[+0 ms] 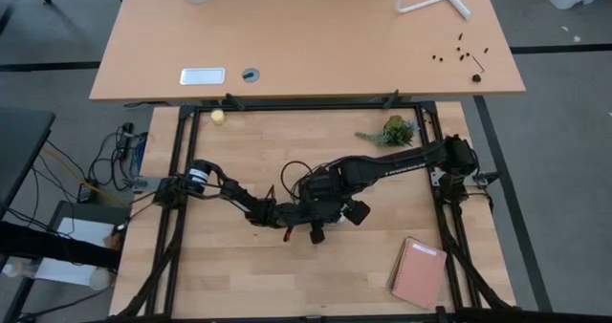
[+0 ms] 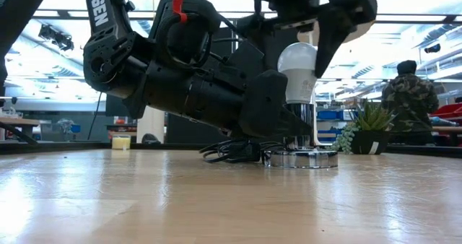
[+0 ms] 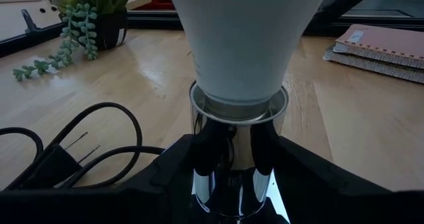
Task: Screw lightbulb
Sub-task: Insert the white lightbulb into the metallic lamp
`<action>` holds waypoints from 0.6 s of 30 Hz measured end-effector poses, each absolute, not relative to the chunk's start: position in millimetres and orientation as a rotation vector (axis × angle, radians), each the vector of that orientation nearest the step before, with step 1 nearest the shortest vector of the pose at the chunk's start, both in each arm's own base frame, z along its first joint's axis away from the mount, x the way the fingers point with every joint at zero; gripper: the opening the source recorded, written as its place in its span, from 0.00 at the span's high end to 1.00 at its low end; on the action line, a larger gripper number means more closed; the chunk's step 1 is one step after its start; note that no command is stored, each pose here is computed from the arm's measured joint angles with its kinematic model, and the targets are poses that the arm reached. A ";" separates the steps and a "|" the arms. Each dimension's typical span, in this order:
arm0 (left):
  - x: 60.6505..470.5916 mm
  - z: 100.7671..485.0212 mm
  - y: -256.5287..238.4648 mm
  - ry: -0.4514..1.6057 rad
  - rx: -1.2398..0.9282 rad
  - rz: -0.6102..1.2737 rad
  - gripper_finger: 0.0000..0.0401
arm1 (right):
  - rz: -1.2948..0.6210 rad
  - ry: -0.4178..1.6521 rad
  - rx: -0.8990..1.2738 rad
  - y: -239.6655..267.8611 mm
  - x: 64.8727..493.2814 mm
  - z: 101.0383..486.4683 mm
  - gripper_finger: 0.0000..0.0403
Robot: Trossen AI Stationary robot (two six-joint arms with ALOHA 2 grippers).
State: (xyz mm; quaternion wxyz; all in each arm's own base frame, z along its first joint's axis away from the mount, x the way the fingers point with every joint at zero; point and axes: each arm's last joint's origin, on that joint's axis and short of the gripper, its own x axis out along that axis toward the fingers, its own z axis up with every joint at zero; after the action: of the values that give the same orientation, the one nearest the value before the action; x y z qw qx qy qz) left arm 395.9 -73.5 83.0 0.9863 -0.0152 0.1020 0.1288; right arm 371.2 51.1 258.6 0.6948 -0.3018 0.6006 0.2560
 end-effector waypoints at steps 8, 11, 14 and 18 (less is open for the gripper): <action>395.9 83.0 -73.5 0.205 -0.031 0.259 0.54 | 0.619 1.363 -0.714 50.4 367.7 241.4 0.07; 396.0 83.0 -73.5 0.204 -0.031 0.259 0.54 | 0.613 1.358 -0.711 49.0 368.3 240.6 0.07; 396.0 83.1 -73.5 0.204 -0.031 0.259 0.54 | 0.607 1.351 -0.690 47.3 369.4 240.7 0.07; 396.1 83.2 -73.5 0.204 -0.031 0.259 0.54 | 0.604 1.346 -0.668 44.2 370.2 240.6 0.10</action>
State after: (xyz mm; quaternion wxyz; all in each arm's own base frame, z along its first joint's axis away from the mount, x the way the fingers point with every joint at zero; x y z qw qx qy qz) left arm 396.1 -73.5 83.2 0.9863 -0.0154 0.1016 0.1287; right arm 370.2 44.2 240.6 0.6896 -0.2989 0.6018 0.2700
